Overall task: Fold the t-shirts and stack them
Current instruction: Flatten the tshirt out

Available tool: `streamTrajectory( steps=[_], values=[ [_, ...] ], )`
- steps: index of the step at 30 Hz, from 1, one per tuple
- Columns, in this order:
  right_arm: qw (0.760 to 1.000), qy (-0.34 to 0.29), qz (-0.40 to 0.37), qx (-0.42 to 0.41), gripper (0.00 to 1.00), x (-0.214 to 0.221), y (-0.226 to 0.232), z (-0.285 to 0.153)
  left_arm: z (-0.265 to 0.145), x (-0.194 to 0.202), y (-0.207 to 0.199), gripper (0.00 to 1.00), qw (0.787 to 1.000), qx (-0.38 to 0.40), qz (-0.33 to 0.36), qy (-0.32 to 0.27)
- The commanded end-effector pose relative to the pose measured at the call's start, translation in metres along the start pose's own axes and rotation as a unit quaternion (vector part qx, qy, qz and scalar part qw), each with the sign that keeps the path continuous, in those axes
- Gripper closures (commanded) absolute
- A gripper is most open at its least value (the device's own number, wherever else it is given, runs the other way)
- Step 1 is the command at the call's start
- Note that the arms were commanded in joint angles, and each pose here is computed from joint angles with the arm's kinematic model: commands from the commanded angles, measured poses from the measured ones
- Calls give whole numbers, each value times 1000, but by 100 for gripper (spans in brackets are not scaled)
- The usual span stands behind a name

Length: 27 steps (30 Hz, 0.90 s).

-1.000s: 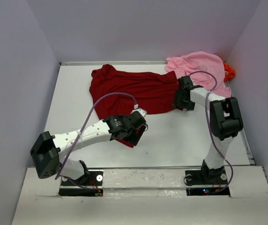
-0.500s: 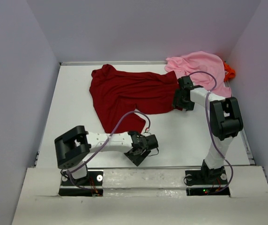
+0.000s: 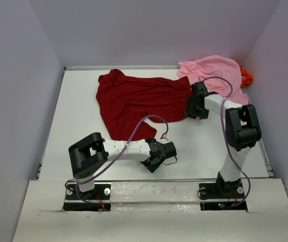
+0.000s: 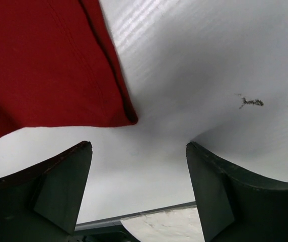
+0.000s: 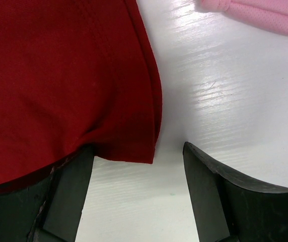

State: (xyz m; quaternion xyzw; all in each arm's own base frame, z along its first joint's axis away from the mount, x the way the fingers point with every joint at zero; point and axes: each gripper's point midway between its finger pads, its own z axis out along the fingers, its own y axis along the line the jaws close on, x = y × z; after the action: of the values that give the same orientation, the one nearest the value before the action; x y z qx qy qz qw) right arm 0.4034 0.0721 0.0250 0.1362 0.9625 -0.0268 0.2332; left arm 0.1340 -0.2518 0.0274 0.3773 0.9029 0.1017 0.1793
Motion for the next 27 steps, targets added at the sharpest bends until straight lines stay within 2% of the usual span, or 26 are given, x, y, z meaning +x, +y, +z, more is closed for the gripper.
streamTrajectory(
  steps=[1,7,12,16,20,27],
  values=[
    [999,-29,9,-26,23,-17,9,-15,0,-16,19,12,999,-15,-17,-27],
    [999,-37,9,-27,23,-19,8,-21,27,-7,13,14,999,28,-31,-15],
    [998,-45,10,-33,23,-23,9,-27,49,5,8,33,999,31,-17,22],
    [998,-48,12,-32,23,-24,8,-29,51,5,4,58,999,42,-6,27],
    [998,-47,11,-32,23,-24,8,-28,56,9,3,69,998,40,2,41],
    [998,-38,6,-39,23,-21,11,-23,55,12,7,64,998,32,2,48]
  ],
)
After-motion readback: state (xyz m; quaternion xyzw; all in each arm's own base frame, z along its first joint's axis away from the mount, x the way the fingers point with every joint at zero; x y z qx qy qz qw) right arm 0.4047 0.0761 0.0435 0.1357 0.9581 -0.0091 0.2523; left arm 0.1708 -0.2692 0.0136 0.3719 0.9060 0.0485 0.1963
